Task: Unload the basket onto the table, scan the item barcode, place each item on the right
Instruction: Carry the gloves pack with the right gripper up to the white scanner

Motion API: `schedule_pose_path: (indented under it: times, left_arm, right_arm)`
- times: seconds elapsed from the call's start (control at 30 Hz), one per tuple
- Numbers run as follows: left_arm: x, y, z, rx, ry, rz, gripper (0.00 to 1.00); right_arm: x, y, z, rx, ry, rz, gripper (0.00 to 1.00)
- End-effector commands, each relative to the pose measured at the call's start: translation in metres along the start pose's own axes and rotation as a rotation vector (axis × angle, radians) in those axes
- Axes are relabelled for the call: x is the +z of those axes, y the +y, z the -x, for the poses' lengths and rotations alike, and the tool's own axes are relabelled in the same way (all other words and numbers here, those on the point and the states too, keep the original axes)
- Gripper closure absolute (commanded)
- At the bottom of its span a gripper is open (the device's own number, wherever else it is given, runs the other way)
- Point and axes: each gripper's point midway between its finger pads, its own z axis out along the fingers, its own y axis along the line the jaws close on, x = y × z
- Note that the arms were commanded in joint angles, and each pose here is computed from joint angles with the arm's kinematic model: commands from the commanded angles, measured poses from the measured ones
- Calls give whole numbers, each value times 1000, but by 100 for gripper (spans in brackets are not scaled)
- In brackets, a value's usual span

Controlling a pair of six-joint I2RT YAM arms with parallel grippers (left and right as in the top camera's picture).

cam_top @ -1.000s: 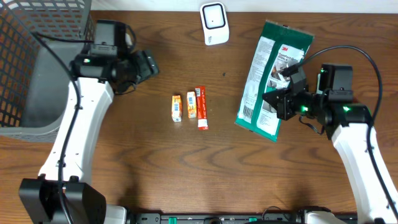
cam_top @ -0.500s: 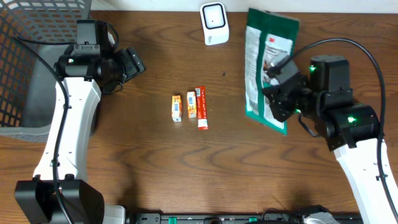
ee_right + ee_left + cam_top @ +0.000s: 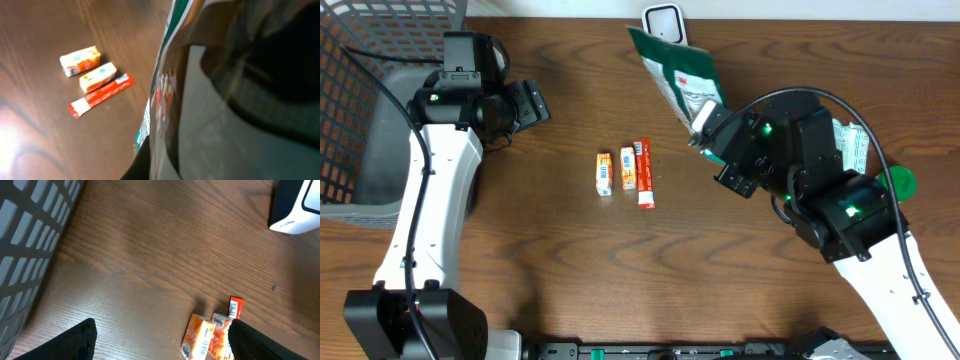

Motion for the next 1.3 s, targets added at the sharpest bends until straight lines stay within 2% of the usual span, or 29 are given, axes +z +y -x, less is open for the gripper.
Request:
schedule_pose_path:
  times: [0.0,0.13,0.33,0.63,0.83,1.07,1.27]
  left_arm:
    - [-3,3,2,22,-12,13,15]
    - [-3,3,2,22,-12,13,15]
    - [-3,3,2,22,-12,13,15]
    - [-3,3,2,22,-12,13,15]
    - [-3,3,2,22,-12,13,15]
    - [-3,3,2,22,-12,13,15]
    - [-3,3,2,22,-12,13,15]
  right_arm:
    - [-8,-12,11,-97,-8,-87,99]
    - [-10,-31,23,-132,-20,-186,99]
    - [-12,-45,49,-198,-12,-182,99]
    - [-5,-76,92,-304,85,-228,99]
    - [31,-81,104,-386,151,-242,99]
    - [92,-76,95,-467,213,-215,99]
    - [145,-83,84,-505,284,-274,99]
